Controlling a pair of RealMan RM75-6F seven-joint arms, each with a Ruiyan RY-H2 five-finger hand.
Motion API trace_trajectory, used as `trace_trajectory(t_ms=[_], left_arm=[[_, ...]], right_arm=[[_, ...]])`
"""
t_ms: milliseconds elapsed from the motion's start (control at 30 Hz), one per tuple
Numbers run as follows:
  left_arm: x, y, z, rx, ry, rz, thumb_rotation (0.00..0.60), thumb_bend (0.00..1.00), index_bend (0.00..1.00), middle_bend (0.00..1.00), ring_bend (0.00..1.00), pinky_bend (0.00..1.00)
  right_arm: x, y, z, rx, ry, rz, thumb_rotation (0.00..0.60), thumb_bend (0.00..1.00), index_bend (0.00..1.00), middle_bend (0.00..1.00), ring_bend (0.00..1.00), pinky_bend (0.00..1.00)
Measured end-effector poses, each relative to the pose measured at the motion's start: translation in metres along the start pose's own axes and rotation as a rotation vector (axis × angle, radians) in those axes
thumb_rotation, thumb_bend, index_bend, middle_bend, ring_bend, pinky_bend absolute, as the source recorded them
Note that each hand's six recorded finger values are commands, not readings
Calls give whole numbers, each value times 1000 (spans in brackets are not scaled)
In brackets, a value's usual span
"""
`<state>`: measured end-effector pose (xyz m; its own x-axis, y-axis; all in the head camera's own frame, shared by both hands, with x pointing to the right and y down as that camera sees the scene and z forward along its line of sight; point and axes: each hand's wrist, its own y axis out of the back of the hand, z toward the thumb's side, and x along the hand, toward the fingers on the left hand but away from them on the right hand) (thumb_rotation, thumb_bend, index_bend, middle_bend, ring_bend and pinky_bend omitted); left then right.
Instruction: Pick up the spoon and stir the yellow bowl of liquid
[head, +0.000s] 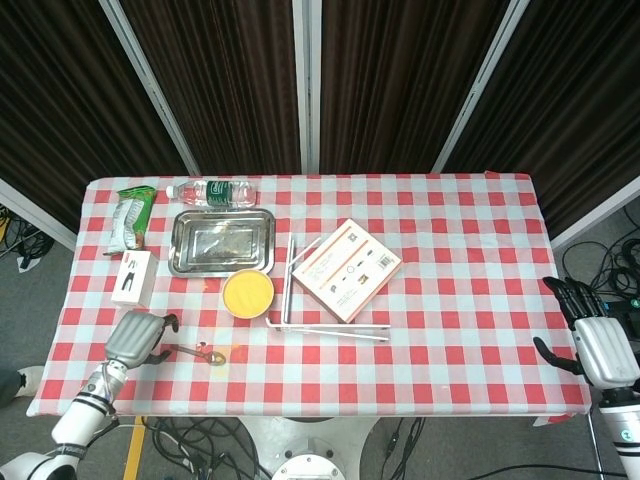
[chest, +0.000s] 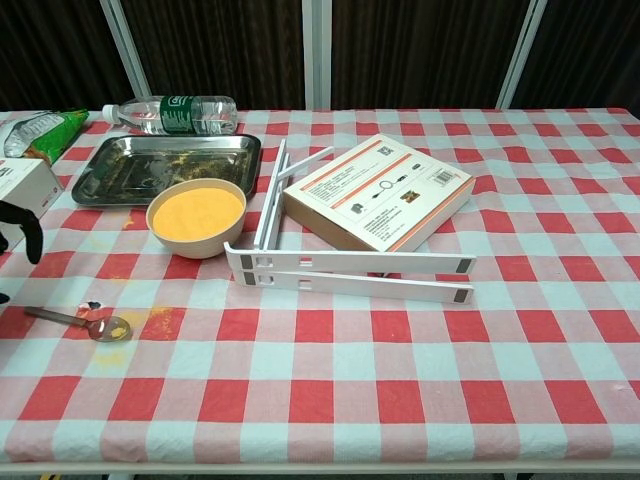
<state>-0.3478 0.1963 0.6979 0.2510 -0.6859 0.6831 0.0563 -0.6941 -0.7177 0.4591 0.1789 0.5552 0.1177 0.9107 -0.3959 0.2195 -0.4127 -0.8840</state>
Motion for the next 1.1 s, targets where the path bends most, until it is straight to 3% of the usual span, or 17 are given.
trace_trajectory(t_ms=[267,467,1100], left_arm=[[13,-19,14,0,-27,-50,600,299,560,940,857,977],[17,-28,15,-10,-21,-75,600,367,582,944,858,977],[20,-41,11,-14,17,-151,600,406,600,944,859,977]], right_arm=[[1,-1,-1,-2,-4,1,600,218,21,99,0,71],[2,0,-2,0,-10,-1,600,218,21,99,0,71],[1,-2,-4,-3,-19,5,600,219,21,99,0,71]])
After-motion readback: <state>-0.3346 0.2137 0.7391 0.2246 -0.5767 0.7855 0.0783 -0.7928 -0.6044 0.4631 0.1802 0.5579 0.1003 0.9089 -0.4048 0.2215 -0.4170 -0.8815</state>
